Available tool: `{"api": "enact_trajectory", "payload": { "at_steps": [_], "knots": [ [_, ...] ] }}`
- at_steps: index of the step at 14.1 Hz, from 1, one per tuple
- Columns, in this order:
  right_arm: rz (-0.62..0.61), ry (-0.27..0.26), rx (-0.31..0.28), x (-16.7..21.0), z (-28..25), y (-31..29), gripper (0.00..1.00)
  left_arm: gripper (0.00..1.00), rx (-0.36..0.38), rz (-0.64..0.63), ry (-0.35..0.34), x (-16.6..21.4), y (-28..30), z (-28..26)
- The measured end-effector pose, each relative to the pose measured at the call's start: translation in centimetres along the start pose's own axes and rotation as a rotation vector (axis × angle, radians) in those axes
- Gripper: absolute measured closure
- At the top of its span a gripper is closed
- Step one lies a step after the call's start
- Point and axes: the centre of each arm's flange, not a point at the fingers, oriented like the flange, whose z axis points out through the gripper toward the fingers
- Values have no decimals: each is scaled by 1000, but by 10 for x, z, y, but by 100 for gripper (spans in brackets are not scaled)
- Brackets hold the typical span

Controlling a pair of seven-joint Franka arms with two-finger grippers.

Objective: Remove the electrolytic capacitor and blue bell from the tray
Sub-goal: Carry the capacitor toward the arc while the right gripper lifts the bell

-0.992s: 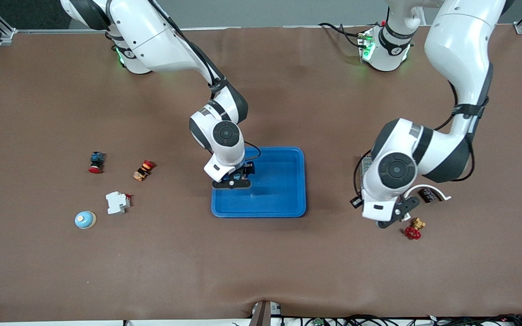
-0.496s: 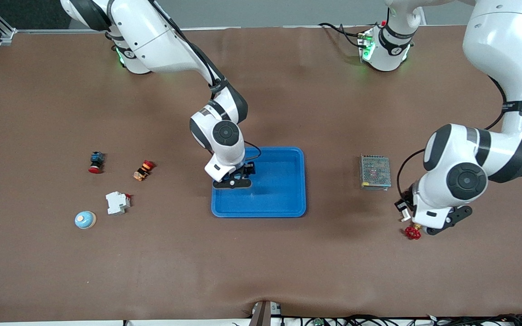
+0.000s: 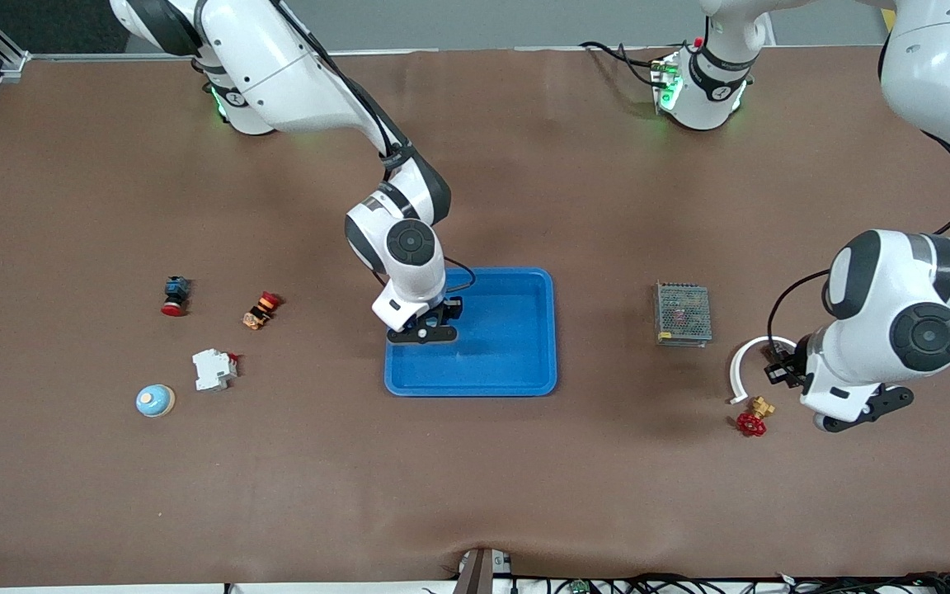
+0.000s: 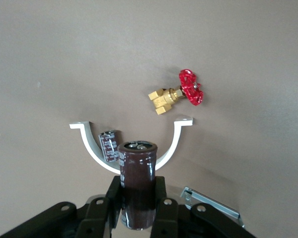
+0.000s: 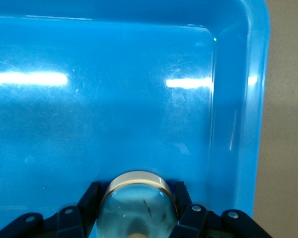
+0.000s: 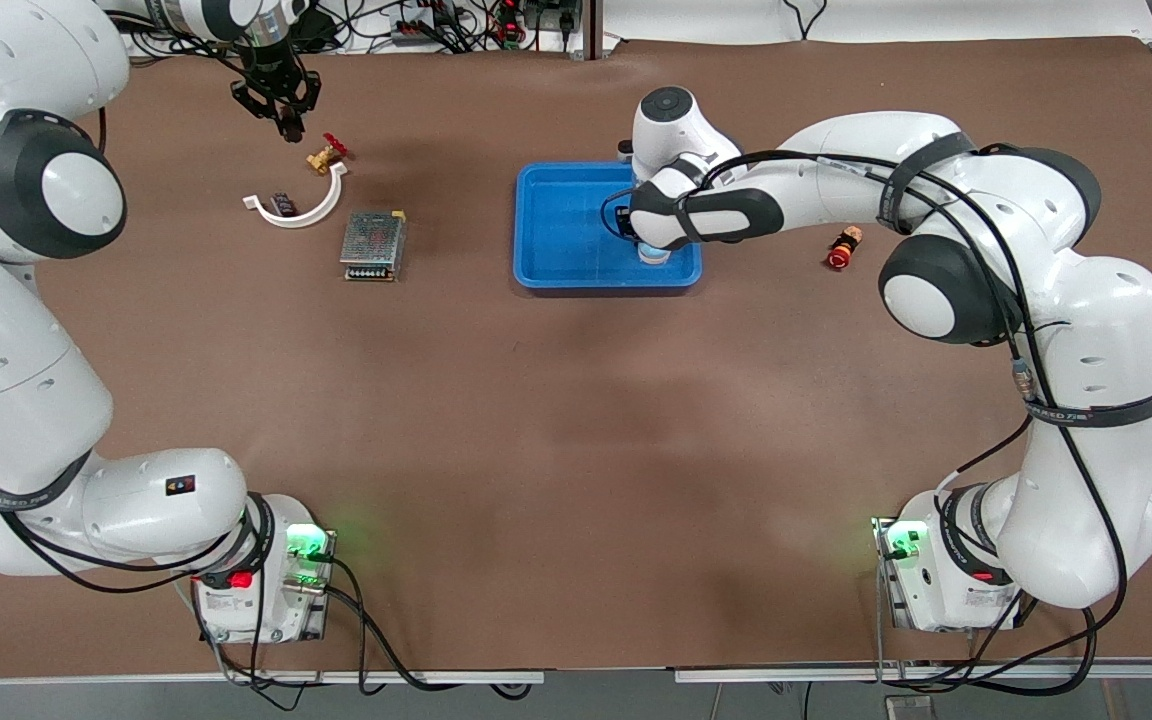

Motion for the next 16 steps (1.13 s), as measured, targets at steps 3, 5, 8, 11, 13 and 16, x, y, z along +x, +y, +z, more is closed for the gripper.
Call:
{"api": "enact_trajectory", "payload": {
  "at_steps": [3,5,8,11,13,16],
  "knots": [
    [-1,5,4,2,-3,-1,35,70,0,13,-1,0,0,0],
    [-2,4,0,5,-15,-2,35,70,1,33,-6,3,-10,3],
    [-20,-28,-34,11,-53,0,35,70,-1,74,-28,17,-50,16],
    [-94,-81,-78,14,-110,21,35,70,-31,80,-20,34,-83,46],
    [-144,-124,-103,15,-149,44,35,70,-40,84,-2,41,-84,69],
    [-218,-181,-120,17,-199,85,35,70,-4,117,42,49,-85,90]
  ]
}}
